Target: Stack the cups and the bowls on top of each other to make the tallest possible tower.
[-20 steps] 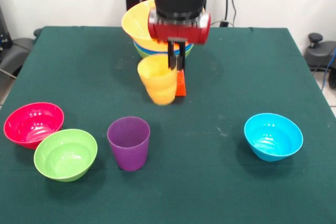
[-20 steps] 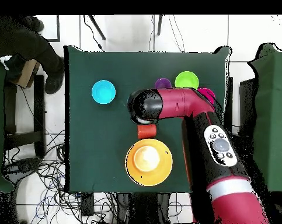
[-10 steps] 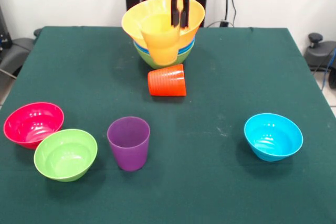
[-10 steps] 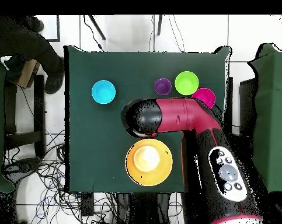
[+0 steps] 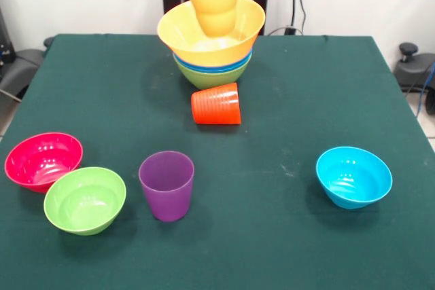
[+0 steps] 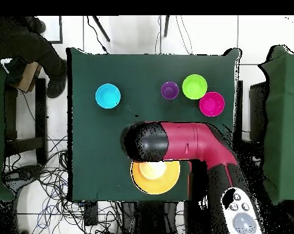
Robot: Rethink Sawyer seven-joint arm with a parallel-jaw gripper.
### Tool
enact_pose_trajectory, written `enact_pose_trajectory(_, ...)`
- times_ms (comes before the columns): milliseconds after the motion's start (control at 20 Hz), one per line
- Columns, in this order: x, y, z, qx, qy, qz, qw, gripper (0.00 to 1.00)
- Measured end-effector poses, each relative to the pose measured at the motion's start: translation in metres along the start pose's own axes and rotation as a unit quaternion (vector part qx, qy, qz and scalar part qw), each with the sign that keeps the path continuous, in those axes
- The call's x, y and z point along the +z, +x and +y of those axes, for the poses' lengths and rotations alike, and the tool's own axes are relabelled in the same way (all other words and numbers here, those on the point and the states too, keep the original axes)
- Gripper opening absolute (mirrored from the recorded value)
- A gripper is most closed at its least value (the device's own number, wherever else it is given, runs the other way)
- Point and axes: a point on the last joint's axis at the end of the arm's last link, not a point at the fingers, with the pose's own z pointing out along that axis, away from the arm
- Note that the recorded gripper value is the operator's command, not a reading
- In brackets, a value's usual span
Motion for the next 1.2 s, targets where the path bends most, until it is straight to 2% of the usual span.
enact_pose_trajectory(200, -0.017, 0.017, -0.012, 0.019, 0.001, -0.001, 0.9998, 0.00)
enact_pose_trajectory(400, -0.022, 0.026, -0.019, 0.027, 0.003, 0.000, 0.9996, 0.00)
enact_pose_trajectory(700, -0.020, 0.044, -0.026, 0.029, 0.009, 0.010, 0.9995, 0.00)
enact_pose_trajectory(1200, -0.012, 0.061, -0.026, 0.026, 0.012, 0.027, 0.9992, 0.00)
